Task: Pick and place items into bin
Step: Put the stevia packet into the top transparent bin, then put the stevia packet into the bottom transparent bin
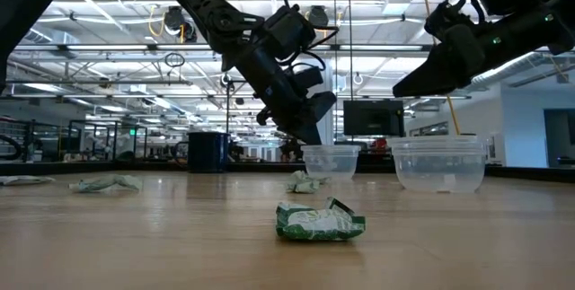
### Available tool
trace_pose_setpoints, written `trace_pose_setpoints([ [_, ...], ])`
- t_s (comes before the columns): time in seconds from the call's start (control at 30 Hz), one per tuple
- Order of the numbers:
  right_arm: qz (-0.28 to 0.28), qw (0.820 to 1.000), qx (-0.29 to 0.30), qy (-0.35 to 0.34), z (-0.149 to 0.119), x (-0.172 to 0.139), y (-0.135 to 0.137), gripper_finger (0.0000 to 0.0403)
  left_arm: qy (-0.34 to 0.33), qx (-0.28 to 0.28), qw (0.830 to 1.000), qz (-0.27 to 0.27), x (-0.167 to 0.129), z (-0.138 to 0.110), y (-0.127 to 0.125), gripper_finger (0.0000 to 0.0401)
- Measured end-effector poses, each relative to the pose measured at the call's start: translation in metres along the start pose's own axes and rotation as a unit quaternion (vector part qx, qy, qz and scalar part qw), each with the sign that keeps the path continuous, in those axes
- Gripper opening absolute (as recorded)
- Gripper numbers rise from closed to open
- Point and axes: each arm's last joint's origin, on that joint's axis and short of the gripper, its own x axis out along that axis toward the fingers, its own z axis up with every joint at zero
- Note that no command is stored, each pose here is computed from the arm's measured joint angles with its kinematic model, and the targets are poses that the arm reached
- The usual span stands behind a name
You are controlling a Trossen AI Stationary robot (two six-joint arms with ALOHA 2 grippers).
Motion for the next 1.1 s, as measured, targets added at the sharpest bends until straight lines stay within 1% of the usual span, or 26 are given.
trace_pose_setpoints([
  [0.07,0.011,1.000,-0.008,-0.003,0.001,0.000,0.001,0.0153,-0.003,-0.001,1.000,0.000,-0.001,0.001,0.000,0.0058],
  [0.13,0.037,0.999,-0.018,-0.014,0.003,-0.001,0.005,0.0153,-0.003,0.000,1.000,-0.001,-0.001,0.001,0.000,0.0081],
  [0.17,0.062,0.997,-0.027,-0.023,0.004,-0.001,0.008,0.0153,-0.002,0.000,1.000,-0.001,-0.001,0.001,0.000,0.0091],
  [0.23,0.134,0.989,-0.046,-0.048,0.009,-0.004,0.017,0.0153,-0.004,0.009,1.000,-0.001,-0.001,0.001,-0.001,0.0111],
  [0.3,0.205,0.974,-0.064,-0.079,0.016,-0.009,0.030,0.0153,-0.004,0.020,1.000,-0.003,-0.004,0.002,-0.002,0.0125],
  [0.33,0.230,0.966,-0.074,-0.090,0.022,-0.012,0.037,0.0153,-0.002,0.025,1.000,-0.006,-0.008,0.004,-0.002,0.0131],
  [0.43,0.282,0.948,-0.104,-0.108,0.036,-0.023,0.059,0.0153,-0.023,0.036,0.999,-0.029,-0.032,0.019,-0.006,0.0139],
  [0.53,0.308,0.937,-0.126,-0.108,0.046,-0.034,0.087,0.0153,-0.040,0.049,0.997,-0.046,-0.065,0.034,-0.010,0.0140],
  [0.57,0.312,0.935,-0.137,-0.098,0.046,-0.037,0.098,0.0153,-0.041,0.055,0.996,-0.049,-0.077,0.037,-0.011,0.0140],
  [0.63,0.304,0.938,-0.152,-0.063,0.043,-0.040,0.120,0.0153,-0.049,0.065,0.995,-0.057,-0.104,0.045,-0.011,0.0140],
  [0.7,0.299,0.941,-0.157,-0.004,0.033,-0.042,0.142,0.0153,-0.058,0.068,0.994,-0.064,-0.132,0.051,-0.010,0.0140],
  [0.77,0.303,0.940,-0.150,0.054,0.024,-0.044,0.164,0.0153,-0.060,0.068,0.993,-0.070,-0.157,0.054,-0.008,0.0140],
  [0.87,0.311,0.932,-0.127,0.136,0.004,-0.049,0.189,0.0153,-0.068,0.068,0.992,-0.081,-0.187,0.056,-0.007,0.0140],
  [1.0,0.301,0.925,-0.089,0.214,-0.029,-0.053,0.208,0.0153,-0.090,0.058,0.990,-0.095,-0.211,0.058,-0.008,0.0140],
  [1.1,0.283,0.922,-0.081,0.250,-0.049,-0.050,0.215,0.0153,-0.094,0.060,0.988,-0.103,-0.218,0.058,-0.011,0.0140],
])
